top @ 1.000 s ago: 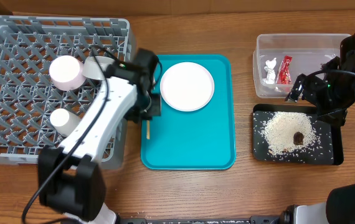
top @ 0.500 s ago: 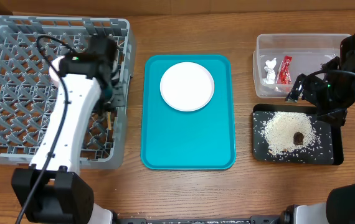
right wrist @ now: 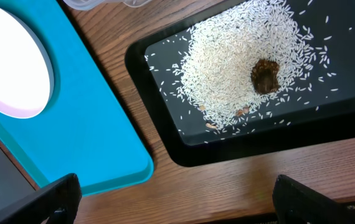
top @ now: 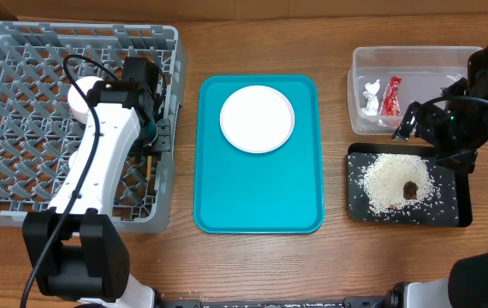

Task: Sort waste into correct bins and load items into the dishwasher
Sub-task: 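Drop the chopstick into the dish rack with left gripper, then grip the white plate rim on the teal tray with left gripper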

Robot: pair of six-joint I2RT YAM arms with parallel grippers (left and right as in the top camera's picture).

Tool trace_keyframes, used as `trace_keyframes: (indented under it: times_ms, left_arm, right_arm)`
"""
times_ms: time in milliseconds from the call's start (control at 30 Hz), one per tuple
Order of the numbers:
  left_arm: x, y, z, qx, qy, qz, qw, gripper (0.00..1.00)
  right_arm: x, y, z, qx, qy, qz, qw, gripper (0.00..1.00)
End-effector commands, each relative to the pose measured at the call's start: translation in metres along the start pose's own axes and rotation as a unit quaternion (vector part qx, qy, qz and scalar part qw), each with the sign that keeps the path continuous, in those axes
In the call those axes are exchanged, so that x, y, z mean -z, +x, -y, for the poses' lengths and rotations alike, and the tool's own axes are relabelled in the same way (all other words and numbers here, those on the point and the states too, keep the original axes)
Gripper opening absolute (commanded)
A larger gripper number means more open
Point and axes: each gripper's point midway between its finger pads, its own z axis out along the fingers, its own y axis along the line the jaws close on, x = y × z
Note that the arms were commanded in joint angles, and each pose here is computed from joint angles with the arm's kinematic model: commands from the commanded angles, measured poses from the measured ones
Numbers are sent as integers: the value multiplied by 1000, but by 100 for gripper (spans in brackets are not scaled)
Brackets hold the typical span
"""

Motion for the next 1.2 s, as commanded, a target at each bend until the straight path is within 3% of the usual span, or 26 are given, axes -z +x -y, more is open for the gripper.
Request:
trace_keyframes:
  times_ms: [0, 67, 233, 367, 533, 633, 733, 933, 1167]
  left_arm:
    - [-3, 1, -1, -8, -4, -4, 1000, 44]
    - [-2, 1, -1, -7, -4, -4, 1000, 53]
    - [17, -4, 12, -7, 31, 2, 999, 52]
    - [51, -21, 37, -30, 62, 49, 996, 52]
    - [76, -41, 98, -118, 99, 122, 981, 56]
    - [81, -46, 139, -173, 114, 159, 965, 66]
    - [83, -47, 182, -222, 129, 188, 948, 70]
    - [55, -40, 250, -301, 136, 195, 924, 72]
    - [-12, -22, 286, -372, 114, 143, 910, 76]
  right_arm:
    - [5, -2, 0, 6, 0, 11, 1000, 100]
    - [5, -2, 0, 5, 0, 11, 1000, 100]
    - [5, -2, 0, 5, 0, 11, 1000, 100]
    - [5, -3, 0, 6, -1, 13, 1000, 100]
    - [5, -4, -1, 6, -2, 15, 1000, 100]
    - [5, -4, -1, 6, -1, 15, 1000, 100]
    - [5, -4, -1, 6, -1, 15, 1000, 100]
    - [5, -4, -1, 6, -1, 15, 1000, 100]
    - [5, -3, -1, 6, -1, 14, 1000, 100]
